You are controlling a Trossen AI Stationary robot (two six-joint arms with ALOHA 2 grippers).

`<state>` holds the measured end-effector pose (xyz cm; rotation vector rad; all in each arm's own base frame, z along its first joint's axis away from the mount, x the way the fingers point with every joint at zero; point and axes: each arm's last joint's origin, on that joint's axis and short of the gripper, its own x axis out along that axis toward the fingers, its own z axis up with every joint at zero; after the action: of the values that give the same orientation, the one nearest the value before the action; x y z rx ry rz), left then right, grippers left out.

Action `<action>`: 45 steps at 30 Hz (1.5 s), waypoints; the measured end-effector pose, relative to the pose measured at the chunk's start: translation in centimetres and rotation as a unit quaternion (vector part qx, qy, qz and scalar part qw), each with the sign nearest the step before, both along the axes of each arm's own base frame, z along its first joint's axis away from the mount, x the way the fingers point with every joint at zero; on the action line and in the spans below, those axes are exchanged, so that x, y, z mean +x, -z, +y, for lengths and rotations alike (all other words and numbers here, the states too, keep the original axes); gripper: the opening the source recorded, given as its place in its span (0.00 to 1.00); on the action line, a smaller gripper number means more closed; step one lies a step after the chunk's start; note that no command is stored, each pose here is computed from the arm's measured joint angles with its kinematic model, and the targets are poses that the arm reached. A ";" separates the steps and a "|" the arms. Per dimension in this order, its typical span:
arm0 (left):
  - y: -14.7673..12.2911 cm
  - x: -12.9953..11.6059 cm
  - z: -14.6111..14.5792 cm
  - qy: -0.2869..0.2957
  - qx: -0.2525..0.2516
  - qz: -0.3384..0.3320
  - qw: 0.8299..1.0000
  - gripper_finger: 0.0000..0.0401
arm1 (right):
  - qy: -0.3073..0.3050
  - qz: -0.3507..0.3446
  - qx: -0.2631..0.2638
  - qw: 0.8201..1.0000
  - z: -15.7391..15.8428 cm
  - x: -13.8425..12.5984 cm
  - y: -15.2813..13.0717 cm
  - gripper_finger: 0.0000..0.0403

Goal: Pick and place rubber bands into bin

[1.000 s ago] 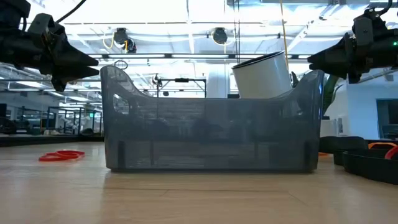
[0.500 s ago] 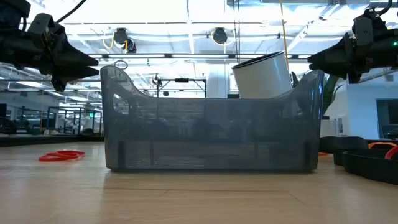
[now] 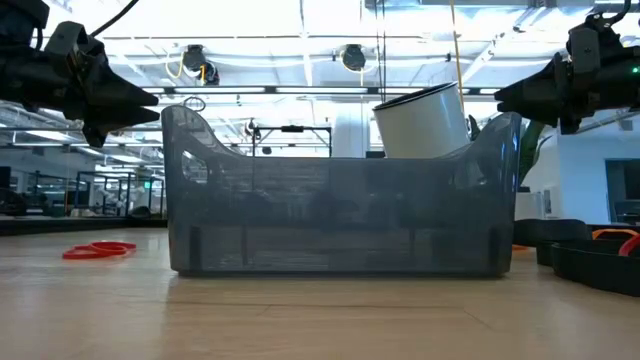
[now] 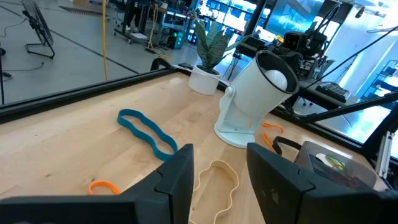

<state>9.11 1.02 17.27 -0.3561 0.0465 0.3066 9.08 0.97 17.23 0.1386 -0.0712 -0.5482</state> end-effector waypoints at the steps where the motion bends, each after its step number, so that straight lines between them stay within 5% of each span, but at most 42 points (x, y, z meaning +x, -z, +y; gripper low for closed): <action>1: 0.0 0.0 0.0 0.000 0.000 0.000 1.000 0.38 | 0.000 0.000 0.000 1.000 0.0 0.0 0.0 0.42; 24: 0.0 0.0 0.0 -0.001 0.000 -0.002 1.000 0.38 | 0.004 0.028 -0.044 0.999 0.0 0.0 0.0 0.42; 36: -0.1 0.0 0.0 -0.001 -0.001 -0.009 1.000 0.38 | 0.001 -0.015 0.024 1.000 0.0 0.0 0.0 0.42; 45: -0.1 0.0 0.0 0.002 0.025 -0.001 1.000 0.38 | 0.019 -0.042 -0.069 0.997 -0.1 -0.2 -2.2 0.42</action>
<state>9.14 1.02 17.39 -0.3066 0.0375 0.3038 8.89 0.89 19.45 0.0265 -0.1938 -0.5727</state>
